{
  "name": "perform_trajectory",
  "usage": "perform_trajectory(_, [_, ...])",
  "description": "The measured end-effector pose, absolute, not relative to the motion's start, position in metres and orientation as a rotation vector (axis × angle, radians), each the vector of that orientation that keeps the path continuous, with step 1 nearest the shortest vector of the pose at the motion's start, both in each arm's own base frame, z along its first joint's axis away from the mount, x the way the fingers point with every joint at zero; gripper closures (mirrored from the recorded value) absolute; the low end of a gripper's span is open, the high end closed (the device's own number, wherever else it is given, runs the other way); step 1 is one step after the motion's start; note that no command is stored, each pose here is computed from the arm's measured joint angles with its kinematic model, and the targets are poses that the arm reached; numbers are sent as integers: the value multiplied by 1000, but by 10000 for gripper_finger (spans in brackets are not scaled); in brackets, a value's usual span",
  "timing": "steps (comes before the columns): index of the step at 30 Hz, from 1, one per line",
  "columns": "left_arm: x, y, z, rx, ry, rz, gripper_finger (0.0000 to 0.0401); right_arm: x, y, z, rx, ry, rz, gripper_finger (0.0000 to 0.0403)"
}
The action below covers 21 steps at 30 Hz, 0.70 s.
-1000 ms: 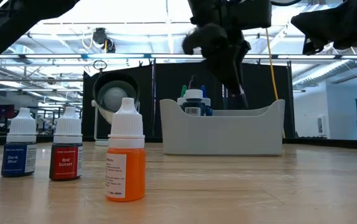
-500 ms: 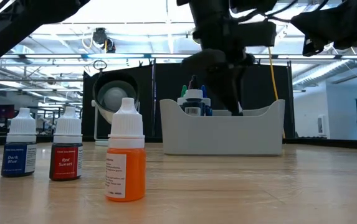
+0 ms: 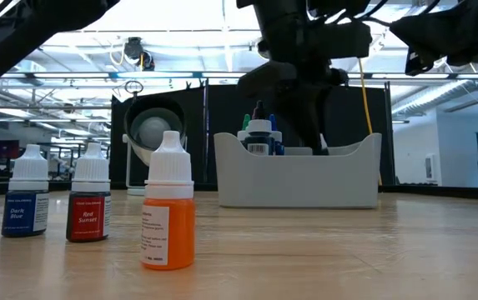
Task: Pick & Place food coloring
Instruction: Put the small violet food coloring bottle into the white bin
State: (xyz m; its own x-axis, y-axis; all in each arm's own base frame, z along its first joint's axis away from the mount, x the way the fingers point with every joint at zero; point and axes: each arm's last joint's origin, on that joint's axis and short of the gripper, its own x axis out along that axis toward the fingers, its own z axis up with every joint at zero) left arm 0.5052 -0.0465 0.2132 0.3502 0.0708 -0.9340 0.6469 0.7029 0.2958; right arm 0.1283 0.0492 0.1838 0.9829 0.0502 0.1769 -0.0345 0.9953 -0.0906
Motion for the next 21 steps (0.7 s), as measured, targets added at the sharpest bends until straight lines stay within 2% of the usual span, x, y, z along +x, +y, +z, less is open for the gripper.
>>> perform_trajectory(21, [504,-39,195,642,1268,-396,327,128,49,186,-87,-199,39,387])
